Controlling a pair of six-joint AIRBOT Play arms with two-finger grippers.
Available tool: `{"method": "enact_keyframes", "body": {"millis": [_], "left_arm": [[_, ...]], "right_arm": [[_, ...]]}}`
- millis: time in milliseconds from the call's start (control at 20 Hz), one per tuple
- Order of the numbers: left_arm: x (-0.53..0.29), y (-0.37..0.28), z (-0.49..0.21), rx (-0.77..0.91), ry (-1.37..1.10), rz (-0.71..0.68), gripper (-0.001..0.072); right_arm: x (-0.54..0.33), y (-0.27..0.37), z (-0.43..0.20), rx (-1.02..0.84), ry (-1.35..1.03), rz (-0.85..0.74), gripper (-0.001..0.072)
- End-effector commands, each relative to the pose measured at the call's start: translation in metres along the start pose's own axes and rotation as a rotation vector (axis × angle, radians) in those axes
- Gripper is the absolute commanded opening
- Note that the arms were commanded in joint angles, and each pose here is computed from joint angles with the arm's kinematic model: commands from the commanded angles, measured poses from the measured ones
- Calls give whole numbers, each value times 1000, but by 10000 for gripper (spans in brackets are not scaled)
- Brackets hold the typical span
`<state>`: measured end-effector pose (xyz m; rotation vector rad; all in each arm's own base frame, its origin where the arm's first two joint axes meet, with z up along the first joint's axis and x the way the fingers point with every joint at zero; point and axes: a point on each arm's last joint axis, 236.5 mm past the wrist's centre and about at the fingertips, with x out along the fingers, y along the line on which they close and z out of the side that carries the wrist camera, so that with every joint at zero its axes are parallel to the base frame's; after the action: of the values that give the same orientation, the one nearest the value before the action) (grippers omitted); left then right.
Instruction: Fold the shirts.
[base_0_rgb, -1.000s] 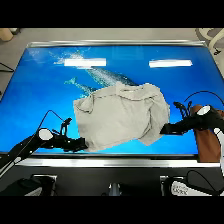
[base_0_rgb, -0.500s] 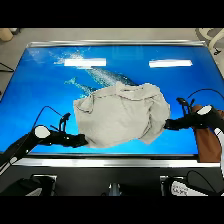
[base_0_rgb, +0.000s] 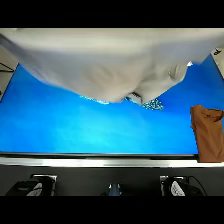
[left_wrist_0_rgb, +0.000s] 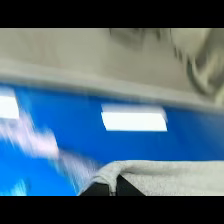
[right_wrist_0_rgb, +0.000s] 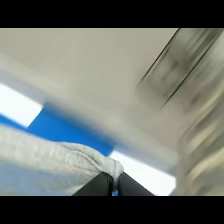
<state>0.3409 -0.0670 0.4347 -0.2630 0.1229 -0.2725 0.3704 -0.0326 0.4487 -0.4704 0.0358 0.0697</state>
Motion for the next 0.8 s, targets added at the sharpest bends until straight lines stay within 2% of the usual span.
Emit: {"method": "enact_keyframes", "body": {"millis": [0,200,350,550,750], "left_arm": [[-152,-43,153,155,-488,65,25],[-182,-56,158,159,-531,56,24],[-167,-36,150,176,-479,124,24],[-89,16,82,134,-157,209,25],[18,87,-24,59,198,268,25]], "right_arm": [[-166,-28,167,-158,-435,-291,22],[-183,-10,163,-138,-408,-240,22],[-163,-9,150,-100,-360,-199,22],[-99,-9,91,-44,-145,-100,22],[-3,17,-22,49,204,132,22]]}}
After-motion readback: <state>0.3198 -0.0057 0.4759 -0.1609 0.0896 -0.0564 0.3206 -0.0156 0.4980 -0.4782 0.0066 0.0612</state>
